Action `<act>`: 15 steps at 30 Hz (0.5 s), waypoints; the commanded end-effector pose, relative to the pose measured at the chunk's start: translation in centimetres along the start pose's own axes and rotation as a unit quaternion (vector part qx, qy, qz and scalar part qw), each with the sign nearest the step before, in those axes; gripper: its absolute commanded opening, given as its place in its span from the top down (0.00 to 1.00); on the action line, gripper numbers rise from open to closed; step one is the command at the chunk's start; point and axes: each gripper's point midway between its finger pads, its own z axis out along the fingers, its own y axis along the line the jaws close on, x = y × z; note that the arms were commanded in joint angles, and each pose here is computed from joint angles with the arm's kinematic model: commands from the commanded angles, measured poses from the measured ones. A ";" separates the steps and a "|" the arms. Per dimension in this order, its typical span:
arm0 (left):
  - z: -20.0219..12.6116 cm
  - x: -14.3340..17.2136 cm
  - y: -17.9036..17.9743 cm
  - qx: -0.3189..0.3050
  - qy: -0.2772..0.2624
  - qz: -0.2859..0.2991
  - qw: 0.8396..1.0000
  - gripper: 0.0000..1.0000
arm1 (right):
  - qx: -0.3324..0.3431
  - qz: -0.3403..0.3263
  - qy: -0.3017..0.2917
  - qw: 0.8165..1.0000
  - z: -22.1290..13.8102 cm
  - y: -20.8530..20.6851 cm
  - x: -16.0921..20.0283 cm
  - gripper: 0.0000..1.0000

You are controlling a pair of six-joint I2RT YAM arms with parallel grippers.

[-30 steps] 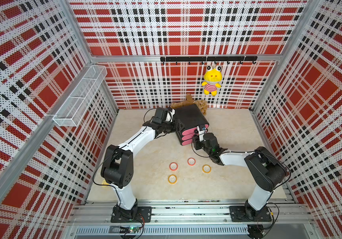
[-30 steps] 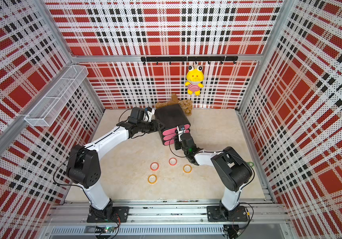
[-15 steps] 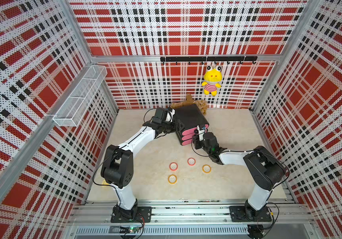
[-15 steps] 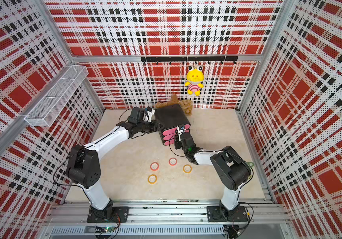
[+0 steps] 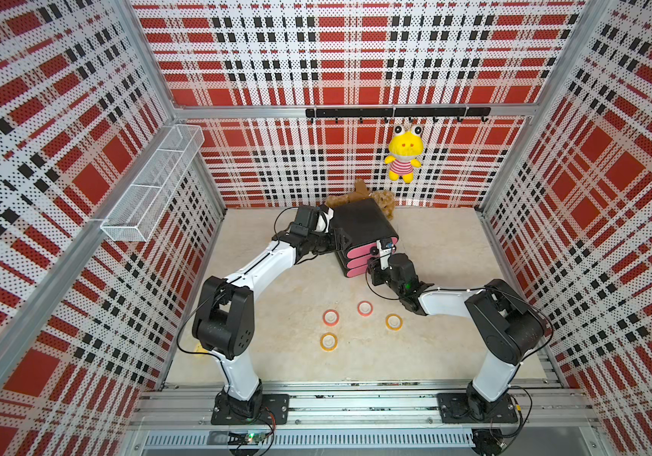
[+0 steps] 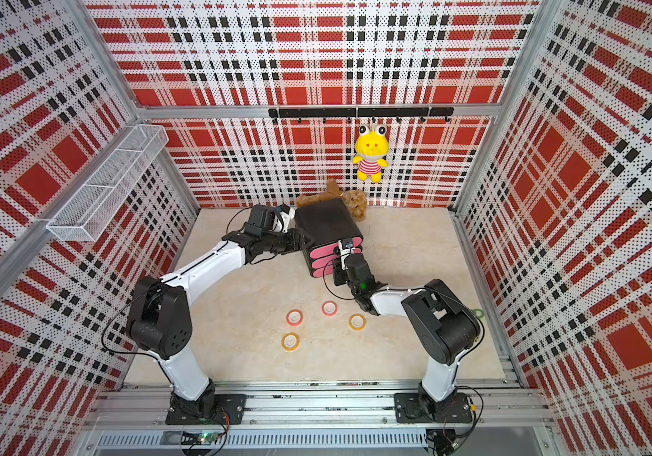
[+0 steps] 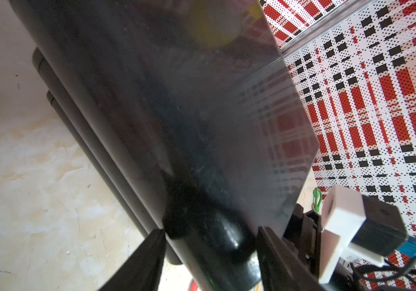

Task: Place the transparent tape into the drawer according to color
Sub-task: Open the drawer in the storage box.

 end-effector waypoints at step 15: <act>0.7 1.4 0.6 -0.003 0.023 0.001 1.000 0.35 | -0.002 0.008 0.002 1.000 -4.6 0.3 0.9 0.78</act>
